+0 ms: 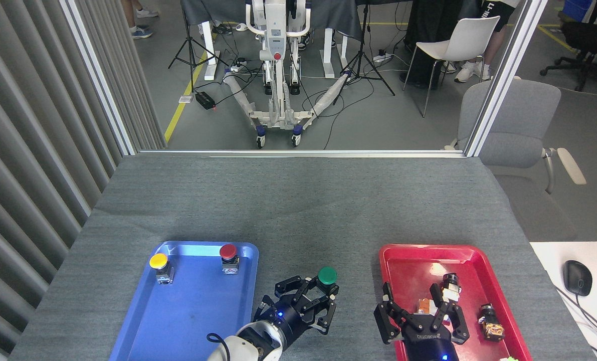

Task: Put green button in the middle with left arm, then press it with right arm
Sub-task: 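Carry the green button with the left gripper to the table middle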

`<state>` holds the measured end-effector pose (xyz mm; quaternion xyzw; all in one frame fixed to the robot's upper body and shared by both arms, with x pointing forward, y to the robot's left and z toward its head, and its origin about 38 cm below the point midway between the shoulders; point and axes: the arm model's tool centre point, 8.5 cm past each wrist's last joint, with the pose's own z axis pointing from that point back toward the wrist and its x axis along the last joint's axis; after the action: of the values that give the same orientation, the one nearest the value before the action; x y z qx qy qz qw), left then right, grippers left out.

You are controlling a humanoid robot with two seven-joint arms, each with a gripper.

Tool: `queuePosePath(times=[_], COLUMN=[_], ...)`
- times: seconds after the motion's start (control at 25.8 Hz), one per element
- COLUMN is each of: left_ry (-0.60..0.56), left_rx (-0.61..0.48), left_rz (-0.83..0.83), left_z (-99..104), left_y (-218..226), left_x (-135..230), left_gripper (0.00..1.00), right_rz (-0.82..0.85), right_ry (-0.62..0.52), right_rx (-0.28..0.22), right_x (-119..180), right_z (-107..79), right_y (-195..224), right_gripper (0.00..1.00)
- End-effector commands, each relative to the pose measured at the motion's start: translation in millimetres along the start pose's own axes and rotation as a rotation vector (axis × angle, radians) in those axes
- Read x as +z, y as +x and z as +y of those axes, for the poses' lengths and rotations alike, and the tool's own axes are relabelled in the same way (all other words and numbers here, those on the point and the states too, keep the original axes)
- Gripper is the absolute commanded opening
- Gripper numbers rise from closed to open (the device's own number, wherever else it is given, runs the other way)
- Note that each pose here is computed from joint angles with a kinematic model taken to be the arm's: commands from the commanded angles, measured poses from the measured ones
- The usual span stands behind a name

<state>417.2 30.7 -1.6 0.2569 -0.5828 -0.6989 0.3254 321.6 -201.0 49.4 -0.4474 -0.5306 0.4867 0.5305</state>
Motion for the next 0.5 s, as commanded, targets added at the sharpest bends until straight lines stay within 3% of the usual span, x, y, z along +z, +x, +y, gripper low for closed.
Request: queuePosePath(times=[0.0, 0.47], left_ry=[-0.038, -0.101], left_rx=[-0.001, 0.014], left_rz=[0.049, 0.071], left_z=[-13.1, -31.5], left_y=[-0.5, -4.3], left_x=[-1.2, -0.4], left_gripper=[0.0, 0.0], right_rz=[-0.001, -0.002], right_ry=[0.003, -0.002], right_rx=[-0.001, -0.01], right_x=[1.0, -1.9], right_z=[1.1, -0.8], right_y=[0.2, 1.6], right_gripper=[1.0, 1.0])
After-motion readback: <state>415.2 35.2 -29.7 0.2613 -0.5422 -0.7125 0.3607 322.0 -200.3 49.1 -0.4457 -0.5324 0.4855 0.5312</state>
